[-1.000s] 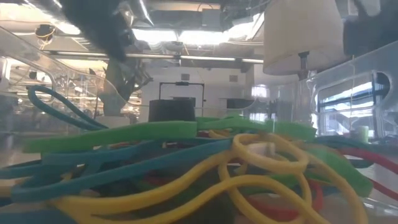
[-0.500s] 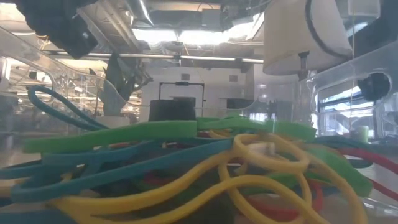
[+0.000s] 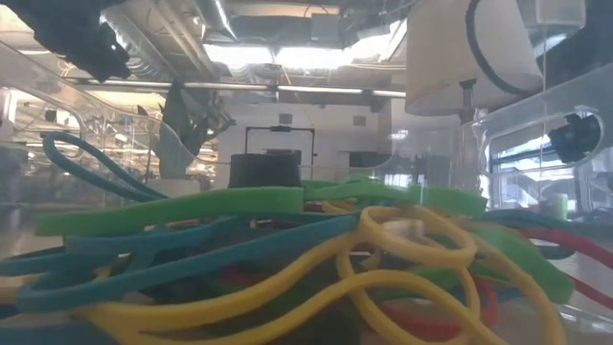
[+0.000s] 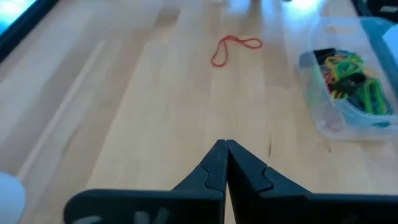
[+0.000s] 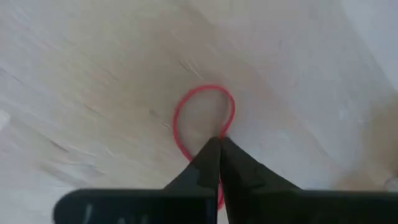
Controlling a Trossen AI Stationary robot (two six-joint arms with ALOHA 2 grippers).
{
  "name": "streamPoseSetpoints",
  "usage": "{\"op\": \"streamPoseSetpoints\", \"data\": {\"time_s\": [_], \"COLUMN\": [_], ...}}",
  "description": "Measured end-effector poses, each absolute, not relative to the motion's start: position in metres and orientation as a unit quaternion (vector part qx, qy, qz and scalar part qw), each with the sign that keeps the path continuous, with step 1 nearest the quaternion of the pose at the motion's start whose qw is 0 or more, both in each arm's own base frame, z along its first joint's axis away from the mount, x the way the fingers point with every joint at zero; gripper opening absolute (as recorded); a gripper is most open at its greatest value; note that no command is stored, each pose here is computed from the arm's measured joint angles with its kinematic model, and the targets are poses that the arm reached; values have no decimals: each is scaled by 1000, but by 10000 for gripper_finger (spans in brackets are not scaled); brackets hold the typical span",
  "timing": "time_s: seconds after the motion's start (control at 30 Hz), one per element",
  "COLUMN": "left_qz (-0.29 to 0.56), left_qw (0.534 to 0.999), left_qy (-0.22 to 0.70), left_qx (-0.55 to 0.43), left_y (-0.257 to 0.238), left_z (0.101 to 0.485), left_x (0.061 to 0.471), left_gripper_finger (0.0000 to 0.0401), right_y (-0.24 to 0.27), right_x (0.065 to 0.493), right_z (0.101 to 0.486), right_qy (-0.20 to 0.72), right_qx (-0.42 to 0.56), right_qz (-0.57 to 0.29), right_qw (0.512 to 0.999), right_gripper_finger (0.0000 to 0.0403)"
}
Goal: Pick and place rubber bands into bin
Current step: Put the red rubber band into the transparent bin
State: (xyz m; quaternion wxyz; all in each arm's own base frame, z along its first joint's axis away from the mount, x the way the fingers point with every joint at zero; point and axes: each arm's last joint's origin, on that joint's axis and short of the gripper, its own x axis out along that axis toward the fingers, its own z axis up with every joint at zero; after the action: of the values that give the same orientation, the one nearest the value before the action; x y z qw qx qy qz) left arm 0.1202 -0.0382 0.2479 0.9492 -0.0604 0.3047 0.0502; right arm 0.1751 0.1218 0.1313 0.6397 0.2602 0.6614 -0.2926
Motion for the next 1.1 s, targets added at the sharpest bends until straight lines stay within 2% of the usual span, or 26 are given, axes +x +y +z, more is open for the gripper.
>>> {"op": "streamPoseSetpoints", "data": {"time_s": [0.23, 0.5, 0.73, 0.97, 1.1], "left_qz": [57, 51, 30, 13, 2], "left_qw": [953, 955, 958, 958, 957], "left_qy": [293, 280, 266, 269, 272], "left_qx": [-56, -79, -107, -100, -101], "left_y": [-32, -31, -34, -35, -36], "left_z": [236, 204, 190, 188, 188], "left_x": [108, 104, 108, 109, 108], "left_gripper_finger": [2, 2, 2, 2, 2], "right_y": [133, 149, 177, 215, 234], "right_x": [197, 229, 263, 314, 334], "right_z": [179, 250, 299, 322, 318], "right_qy": [621, 516, 415, 394, 411], "right_qx": [257, 274, 221, 149, 133], "right_qz": [-296, -282, -230, -154, -131], "right_qw": [679, 761, 852, 894, 892], "right_gripper_finger": [2, 1, 1, 0, 0]}}
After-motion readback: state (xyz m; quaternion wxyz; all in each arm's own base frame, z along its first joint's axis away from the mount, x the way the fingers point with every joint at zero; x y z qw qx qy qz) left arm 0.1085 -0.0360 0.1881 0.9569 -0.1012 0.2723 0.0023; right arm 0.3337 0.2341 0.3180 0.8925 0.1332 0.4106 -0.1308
